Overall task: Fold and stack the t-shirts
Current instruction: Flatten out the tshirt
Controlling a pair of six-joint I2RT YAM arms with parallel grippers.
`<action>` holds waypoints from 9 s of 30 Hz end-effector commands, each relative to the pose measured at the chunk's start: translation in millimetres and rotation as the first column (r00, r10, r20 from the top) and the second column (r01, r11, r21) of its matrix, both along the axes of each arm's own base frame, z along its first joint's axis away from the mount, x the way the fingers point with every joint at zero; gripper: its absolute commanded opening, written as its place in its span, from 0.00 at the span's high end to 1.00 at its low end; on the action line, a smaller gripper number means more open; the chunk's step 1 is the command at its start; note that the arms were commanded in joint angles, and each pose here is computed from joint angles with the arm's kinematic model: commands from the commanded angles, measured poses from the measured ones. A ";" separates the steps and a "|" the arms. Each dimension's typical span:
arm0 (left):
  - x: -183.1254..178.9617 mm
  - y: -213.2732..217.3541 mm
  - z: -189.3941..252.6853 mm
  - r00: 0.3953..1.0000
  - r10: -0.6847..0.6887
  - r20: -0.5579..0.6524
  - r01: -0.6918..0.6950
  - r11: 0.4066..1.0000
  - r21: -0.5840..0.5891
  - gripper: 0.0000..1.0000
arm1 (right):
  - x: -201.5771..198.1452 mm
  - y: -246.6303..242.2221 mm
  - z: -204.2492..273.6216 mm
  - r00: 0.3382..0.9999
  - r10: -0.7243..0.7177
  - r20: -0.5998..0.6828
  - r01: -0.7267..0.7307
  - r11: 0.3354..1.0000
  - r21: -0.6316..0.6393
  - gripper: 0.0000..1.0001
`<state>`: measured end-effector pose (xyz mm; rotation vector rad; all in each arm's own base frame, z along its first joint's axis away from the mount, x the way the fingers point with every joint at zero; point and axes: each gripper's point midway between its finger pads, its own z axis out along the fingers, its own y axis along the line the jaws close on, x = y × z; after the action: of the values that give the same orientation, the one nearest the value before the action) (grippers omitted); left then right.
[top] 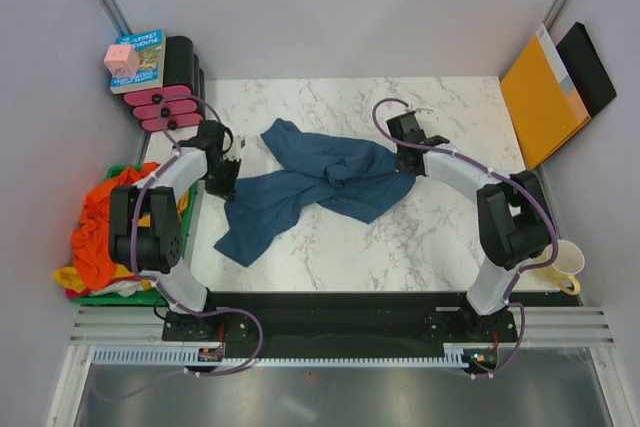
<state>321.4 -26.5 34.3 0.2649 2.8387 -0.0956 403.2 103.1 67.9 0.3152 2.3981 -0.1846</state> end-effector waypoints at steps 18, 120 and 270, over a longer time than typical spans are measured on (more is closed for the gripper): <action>118.4 10.2 303.6 0.765 0.060 0.641 -0.019 0.997 -0.070 0.98 | 24.2 -85.7 272.1 0.824 -0.228 0.518 0.146 0.970 0.194 1.00; -20.6 22.2 92.3 0.965 0.108 0.239 -0.110 0.994 -0.005 0.19 | -181.2 -83.7 -46.8 0.873 -0.468 -0.139 0.483 0.867 0.118 1.00; 108.6 0.3 488.7 0.281 0.089 0.956 0.141 0.981 -0.133 0.98 | 68.0 -47.8 521.8 0.420 -0.132 0.898 0.002 0.990 0.144 1.00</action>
<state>451.0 -26.1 393.6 0.2324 1.8498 -0.1911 526.7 55.3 466.0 0.4269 1.5788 -0.0633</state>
